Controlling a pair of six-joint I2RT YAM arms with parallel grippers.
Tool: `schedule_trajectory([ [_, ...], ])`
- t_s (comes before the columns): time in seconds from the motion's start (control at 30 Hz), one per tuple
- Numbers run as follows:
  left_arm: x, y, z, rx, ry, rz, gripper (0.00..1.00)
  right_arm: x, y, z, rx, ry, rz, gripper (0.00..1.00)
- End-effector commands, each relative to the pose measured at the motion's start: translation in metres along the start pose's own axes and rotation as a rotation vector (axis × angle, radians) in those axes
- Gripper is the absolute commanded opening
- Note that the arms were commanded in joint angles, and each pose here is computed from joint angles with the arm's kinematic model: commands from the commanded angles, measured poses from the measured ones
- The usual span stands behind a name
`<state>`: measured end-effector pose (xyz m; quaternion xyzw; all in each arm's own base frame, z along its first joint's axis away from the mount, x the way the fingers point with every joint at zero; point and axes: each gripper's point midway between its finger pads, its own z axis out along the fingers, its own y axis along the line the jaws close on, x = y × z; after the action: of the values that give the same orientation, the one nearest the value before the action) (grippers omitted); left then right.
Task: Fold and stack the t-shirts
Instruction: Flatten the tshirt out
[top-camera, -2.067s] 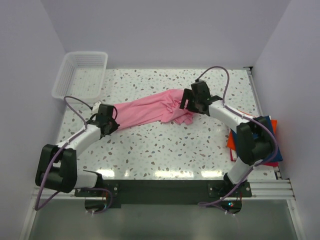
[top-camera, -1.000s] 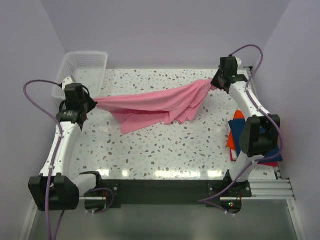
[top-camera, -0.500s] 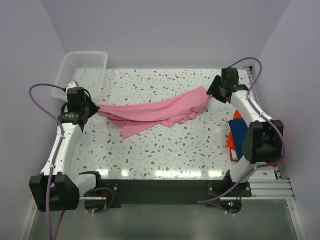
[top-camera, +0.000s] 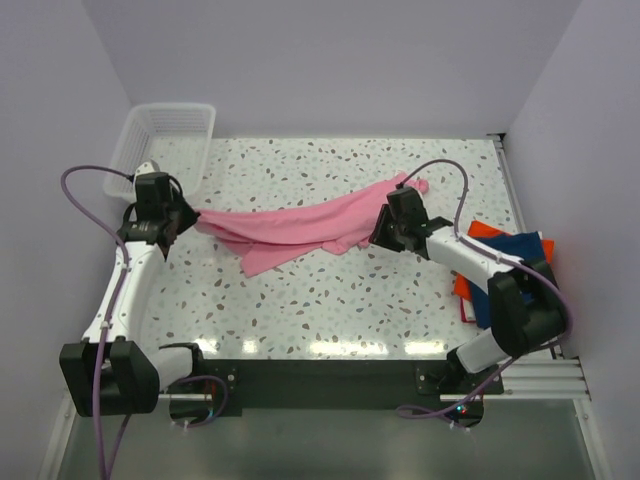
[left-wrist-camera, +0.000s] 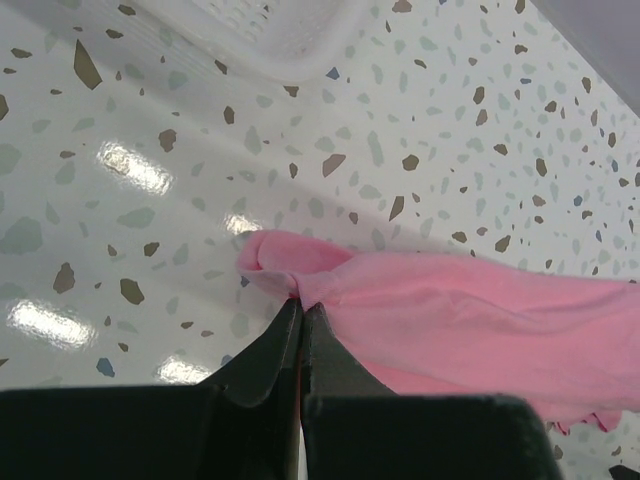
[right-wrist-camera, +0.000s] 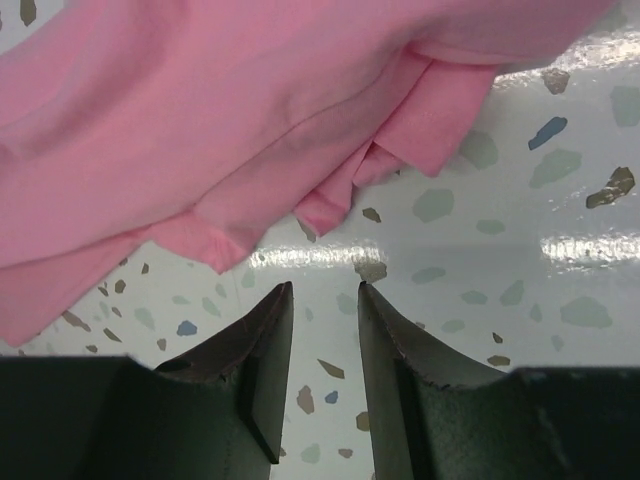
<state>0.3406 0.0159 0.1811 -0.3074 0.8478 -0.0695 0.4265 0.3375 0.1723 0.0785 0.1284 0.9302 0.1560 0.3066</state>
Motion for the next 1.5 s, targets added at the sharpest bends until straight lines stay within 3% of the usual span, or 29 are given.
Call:
schedule_trajectory([
  [0.0, -0.027, -0.016, -0.006, 0.055, -0.069, 0.017, 0.00, -0.013, 0.012, 0.019, -0.030, -0.059, 0.072, 0.36],
  [0.27, -0.028, -0.017, -0.005, 0.059, -0.066, 0.021, 0.00, -0.002, 0.013, 0.053, -0.016, -0.003, 0.114, 0.34],
  [0.6, -0.027, -0.019, -0.003, 0.068, -0.061, 0.026, 0.00, 0.000, 0.015, 0.063, -0.016, -0.001, 0.143, 0.39],
  [0.77, -0.027, -0.019, -0.001, 0.068, -0.057, 0.027, 0.00, 0.009, 0.014, 0.070, 0.006, 0.019, 0.116, 0.36],
  [0.87, -0.026, -0.019, 0.000, 0.070, -0.052, 0.026, 0.00, 0.009, 0.015, 0.071, 0.013, 0.020, 0.098, 0.21],
  [0.9, -0.026, -0.020, 0.000, 0.071, -0.054, 0.026, 0.00, 0.011, 0.013, 0.069, 0.023, 0.029, 0.094, 0.08],
  [0.93, -0.027, -0.020, 0.000, 0.072, -0.055, 0.026, 0.00, 0.010, 0.013, 0.067, 0.026, 0.029, 0.089, 0.03],
  [1.47, -0.014, -0.015, -0.002, 0.080, -0.033, 0.024, 0.00, -0.029, -0.025, -0.095, 0.058, -0.125, 0.022, 0.00],
])
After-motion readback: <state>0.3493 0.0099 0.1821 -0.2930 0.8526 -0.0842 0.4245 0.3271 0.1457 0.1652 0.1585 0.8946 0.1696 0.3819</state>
